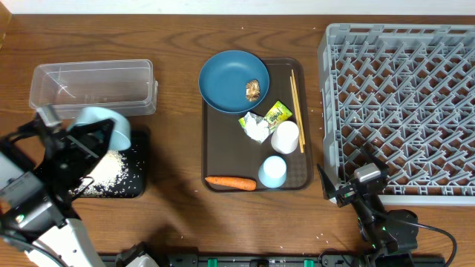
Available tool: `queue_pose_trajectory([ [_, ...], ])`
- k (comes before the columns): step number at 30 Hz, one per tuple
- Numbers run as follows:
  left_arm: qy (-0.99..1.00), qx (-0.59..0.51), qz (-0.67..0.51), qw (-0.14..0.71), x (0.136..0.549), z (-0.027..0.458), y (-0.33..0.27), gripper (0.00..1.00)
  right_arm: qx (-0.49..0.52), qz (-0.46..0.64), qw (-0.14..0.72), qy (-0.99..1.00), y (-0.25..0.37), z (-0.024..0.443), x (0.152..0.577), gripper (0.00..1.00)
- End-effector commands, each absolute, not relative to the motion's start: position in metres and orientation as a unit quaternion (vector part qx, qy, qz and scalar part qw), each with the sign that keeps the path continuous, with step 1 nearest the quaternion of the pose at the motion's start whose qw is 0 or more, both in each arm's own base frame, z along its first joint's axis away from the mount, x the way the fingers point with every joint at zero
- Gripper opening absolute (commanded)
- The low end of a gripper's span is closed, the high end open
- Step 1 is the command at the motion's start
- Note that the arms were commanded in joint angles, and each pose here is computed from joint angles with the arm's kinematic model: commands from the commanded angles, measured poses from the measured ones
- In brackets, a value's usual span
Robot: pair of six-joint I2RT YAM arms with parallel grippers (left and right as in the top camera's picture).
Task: Sort waste into correct bins and load items into the dishwasher rack
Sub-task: 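Turn the bowl upright and set it down on the black tray with the left gripper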
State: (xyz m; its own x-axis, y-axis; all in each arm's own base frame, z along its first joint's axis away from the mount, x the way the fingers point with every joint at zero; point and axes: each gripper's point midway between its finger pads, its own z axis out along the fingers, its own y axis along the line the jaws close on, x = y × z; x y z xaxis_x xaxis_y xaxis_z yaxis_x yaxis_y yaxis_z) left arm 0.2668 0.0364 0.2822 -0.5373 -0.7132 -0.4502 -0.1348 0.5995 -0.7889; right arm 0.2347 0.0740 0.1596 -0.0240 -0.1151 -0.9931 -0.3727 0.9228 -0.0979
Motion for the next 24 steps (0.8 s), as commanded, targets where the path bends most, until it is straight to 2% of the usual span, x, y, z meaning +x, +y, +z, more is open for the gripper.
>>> queue_pose_trajectory([
  [1, 0.838, -0.275, -0.267, 0.388, 0.271, 0.258, 0.047, 0.06, -0.173, 0.092, 0.675, 0.711, 0.073, 0.158, 0.235, 0.99],
  [6, 0.859, -0.349, -0.100, 0.362, 0.263, 0.227, 0.090, 0.06, -0.173, 0.092, 0.675, 0.711, 0.073, 0.158, 0.235, 0.99],
  [13, 0.851, -0.374, -0.120, 0.348, 0.279, 0.216, 0.097, 0.06, -0.173, 0.092, 0.675, 0.711, 0.073, 0.158, 0.235, 0.99],
  [16, 0.865, -0.327, -0.174, 0.337, 0.297, 0.209, 0.082, 0.06, -0.173, 0.092, 0.675, 0.711, 0.073, 0.158, 0.235, 0.99],
  [19, 0.856, -0.388, -0.149, 0.308, 0.306, 0.184, 0.105, 0.06, -0.173, 0.092, 0.675, 0.711, 0.073, 0.158, 0.235, 0.99],
  [22, 0.866, -0.347, -0.211, 0.291, 0.318, 0.174, 0.089, 0.06, -0.173, 0.092, 0.675, 0.711, 0.073, 0.158, 0.235, 0.99],
  [24, 0.858, -0.359, -0.228, 0.287, 0.323, 0.171, 0.090, 0.06, -0.173, 0.092, 0.675, 0.711, 0.073, 0.158, 0.235, 0.99],
])
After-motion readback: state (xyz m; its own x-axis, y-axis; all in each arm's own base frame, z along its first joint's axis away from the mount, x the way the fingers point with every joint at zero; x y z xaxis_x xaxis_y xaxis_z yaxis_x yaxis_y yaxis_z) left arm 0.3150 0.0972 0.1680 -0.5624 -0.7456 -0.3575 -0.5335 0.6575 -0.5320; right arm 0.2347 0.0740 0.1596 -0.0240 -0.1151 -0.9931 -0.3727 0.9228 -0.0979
